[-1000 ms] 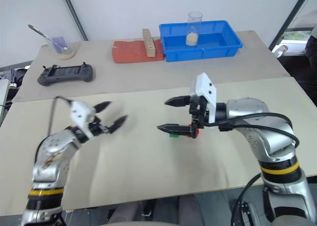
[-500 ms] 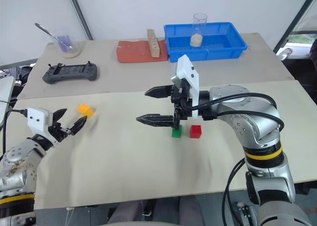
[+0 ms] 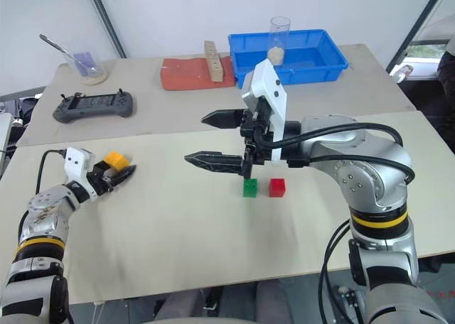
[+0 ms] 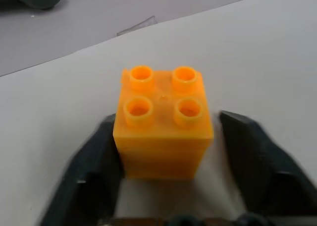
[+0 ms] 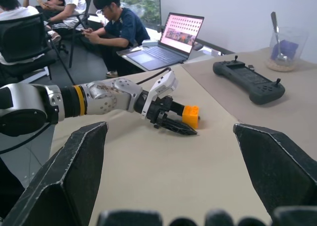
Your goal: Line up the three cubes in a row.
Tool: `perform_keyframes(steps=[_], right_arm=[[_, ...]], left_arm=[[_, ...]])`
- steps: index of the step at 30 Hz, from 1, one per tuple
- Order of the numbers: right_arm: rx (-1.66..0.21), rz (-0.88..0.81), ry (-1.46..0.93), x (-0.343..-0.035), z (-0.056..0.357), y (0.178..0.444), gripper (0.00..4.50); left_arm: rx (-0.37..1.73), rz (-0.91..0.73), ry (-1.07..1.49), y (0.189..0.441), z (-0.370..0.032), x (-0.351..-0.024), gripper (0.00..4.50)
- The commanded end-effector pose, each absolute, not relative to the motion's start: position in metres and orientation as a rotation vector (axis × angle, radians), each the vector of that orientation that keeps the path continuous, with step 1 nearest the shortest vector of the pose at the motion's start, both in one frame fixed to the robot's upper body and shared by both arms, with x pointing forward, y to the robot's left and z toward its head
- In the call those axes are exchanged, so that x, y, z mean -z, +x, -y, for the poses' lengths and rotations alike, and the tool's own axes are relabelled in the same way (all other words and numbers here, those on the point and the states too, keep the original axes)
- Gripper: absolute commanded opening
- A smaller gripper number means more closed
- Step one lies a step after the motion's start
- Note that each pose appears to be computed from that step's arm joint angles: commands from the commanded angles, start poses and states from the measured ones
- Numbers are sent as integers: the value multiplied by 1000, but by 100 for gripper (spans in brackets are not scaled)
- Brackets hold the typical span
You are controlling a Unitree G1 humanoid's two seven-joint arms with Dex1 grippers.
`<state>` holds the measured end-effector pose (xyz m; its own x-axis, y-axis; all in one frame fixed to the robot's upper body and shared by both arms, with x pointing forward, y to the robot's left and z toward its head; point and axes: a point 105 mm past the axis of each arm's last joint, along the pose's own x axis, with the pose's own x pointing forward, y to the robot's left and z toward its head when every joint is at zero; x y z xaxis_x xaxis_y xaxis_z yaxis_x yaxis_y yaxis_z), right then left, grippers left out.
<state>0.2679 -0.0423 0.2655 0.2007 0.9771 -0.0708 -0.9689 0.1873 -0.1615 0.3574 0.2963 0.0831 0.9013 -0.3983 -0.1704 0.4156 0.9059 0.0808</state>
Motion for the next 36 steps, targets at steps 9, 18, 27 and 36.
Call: perform_keyframes(steps=[9,18,27,36], right_arm=[[-1328,99,-246,-275,59,267,450],[-1376,-72,-379,-232,90,245,450],[-1319,-148,-391,-203,105,242,450],[-1275,-150,-386,-199,112,247,450]], left_arm=[[669,-53,231,358,-248,-123,140],[1310,-26,419,318,-124,-139,140],[1416,-79,439,317,-85,-94,140],[1392,-66,429,331,-74,-90,140]])
